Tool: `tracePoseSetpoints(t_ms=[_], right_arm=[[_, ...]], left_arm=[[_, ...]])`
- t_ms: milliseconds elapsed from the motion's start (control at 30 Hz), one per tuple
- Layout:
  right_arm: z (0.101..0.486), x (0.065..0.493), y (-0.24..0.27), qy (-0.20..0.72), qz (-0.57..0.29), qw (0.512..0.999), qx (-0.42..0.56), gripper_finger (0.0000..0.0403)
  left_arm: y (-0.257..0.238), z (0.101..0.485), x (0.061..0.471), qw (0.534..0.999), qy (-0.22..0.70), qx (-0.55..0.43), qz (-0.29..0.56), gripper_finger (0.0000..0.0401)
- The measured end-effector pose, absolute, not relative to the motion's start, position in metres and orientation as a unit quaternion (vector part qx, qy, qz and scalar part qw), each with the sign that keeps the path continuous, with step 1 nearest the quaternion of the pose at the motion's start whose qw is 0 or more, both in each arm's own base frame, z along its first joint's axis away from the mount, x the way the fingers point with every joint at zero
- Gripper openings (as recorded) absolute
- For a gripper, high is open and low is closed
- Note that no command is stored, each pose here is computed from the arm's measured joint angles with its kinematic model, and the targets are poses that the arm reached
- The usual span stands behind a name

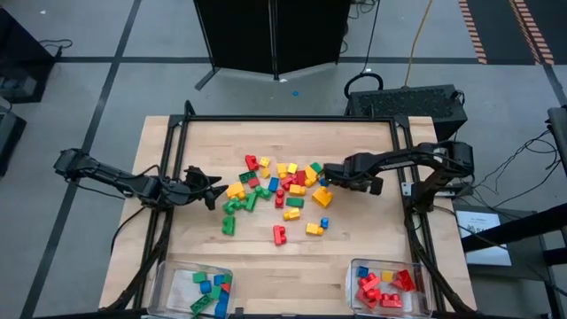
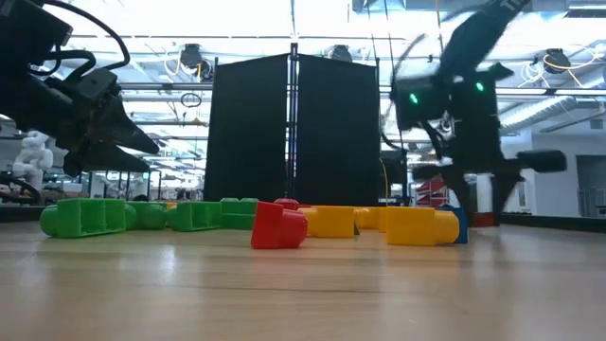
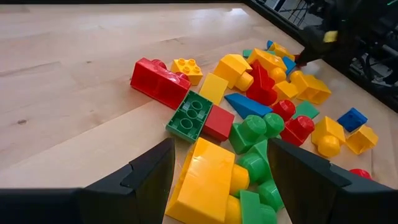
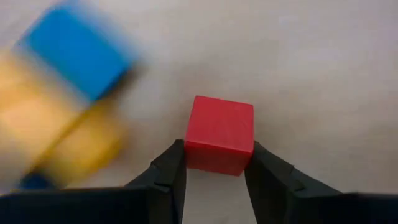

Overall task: Sort blocks by size
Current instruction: Put the red triangular block into the right transparent bin

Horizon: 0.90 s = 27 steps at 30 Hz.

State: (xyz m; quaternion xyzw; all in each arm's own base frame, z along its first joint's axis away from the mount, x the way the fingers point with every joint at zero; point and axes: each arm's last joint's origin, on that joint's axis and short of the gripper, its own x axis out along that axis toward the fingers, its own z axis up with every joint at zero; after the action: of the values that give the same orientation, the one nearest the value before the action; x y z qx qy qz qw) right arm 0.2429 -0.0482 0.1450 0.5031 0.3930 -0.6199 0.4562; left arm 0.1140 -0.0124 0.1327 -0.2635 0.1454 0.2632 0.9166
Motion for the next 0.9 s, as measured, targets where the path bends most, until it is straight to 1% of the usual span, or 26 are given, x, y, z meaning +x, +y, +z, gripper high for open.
tracePoseSetpoints(t_ms=[67,233,400,467,567,667,767,900], right_arm=[[0.159,0.253,-0.044,0.408,-0.595,0.490,0.489,0.0115],[0.189,0.274,-0.027,0.439,-0.540,0.555,0.456,0.0115],[0.233,0.289,0.023,0.484,-0.465,0.609,0.423,0.0117],[0.252,0.286,0.048,0.495,-0.451,0.619,0.410,0.0118],[0.277,0.271,0.087,0.511,-0.457,0.615,0.391,0.0117],[0.293,0.249,0.124,0.514,-0.470,0.601,0.392,0.0116],[0.298,0.222,0.161,0.522,-0.485,0.570,0.410,0.0119],[0.298,0.189,0.208,0.523,-0.471,0.540,0.461,0.0119]], left_arm=[[-0.012,0.133,0.114,0.917,0.145,-0.264,0.263,0.0255],[-0.012,0.133,0.114,0.917,0.145,-0.264,0.263,0.0255],[-0.012,0.133,0.114,0.916,0.145,-0.265,0.263,0.0255],[-0.013,0.133,0.114,0.916,0.145,-0.265,0.262,0.0255],[-0.013,0.133,0.114,0.915,0.145,-0.270,0.261,0.0255],[-0.013,0.133,0.114,0.913,0.142,-0.278,0.262,0.0255],[-0.013,0.133,0.114,0.913,0.142,-0.279,0.262,0.0255],[-0.013,0.133,0.114,0.912,0.141,-0.282,0.262,0.0255]])
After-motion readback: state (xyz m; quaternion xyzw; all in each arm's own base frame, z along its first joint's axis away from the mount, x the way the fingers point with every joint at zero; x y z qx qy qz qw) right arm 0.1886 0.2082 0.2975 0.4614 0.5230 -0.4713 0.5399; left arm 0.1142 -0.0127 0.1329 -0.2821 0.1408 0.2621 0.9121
